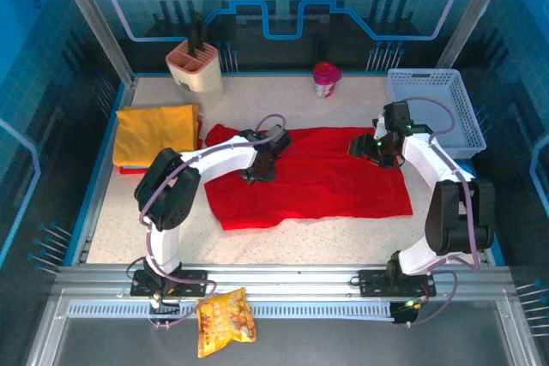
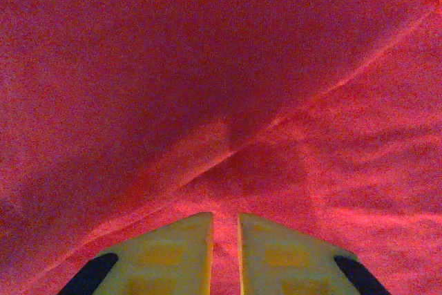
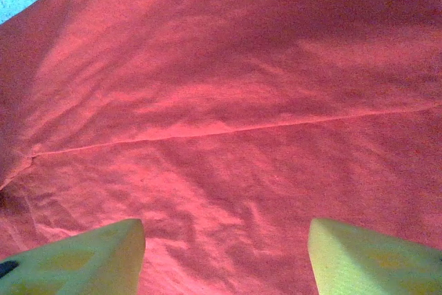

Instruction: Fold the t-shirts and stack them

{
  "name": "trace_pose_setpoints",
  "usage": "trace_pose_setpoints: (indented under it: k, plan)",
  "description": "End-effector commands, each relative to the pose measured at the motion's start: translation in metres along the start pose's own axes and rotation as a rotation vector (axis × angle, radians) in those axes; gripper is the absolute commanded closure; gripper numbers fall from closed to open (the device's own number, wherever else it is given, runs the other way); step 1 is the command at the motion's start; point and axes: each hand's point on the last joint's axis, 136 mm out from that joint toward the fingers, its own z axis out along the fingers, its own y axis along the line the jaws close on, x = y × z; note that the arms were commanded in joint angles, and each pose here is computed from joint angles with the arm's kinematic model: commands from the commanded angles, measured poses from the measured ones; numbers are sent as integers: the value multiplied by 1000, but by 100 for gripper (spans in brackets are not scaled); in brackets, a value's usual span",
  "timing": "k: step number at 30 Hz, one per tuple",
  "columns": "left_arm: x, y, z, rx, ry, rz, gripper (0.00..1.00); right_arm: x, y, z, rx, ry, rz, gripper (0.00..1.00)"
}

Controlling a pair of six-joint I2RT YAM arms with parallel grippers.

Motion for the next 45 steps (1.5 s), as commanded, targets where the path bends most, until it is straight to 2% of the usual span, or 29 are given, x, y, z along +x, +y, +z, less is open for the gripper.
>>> trace_pose_setpoints:
  k: [1, 8, 15, 23, 32, 37, 45]
  plan:
    - [-2, 8, 7, -67, 17, 3, 82, 6, 2, 4, -13, 22, 4, 35]
    - [-10, 17, 19, -105, 37, 8, 82, 7, 1, 4, -13, 23, 7, 35]
    - [-18, 29, 15, -130, 15, -3, 80, 9, 2, 8, -22, 33, 10, 36]
    - [-11, 34, 25, -139, 49, -5, 80, 10, 1, 10, -25, 39, 12, 36]
    - [-3, 40, 37, -161, 83, 0, 75, 11, 0, 9, -19, 39, 11, 36]
    - [-1, 43, 43, -170, 88, -4, 77, 10, 0, 7, -20, 33, 10, 36]
    - [-9, 48, 36, -186, 57, -8, 89, 9, 0, 5, -19, 32, 12, 36]
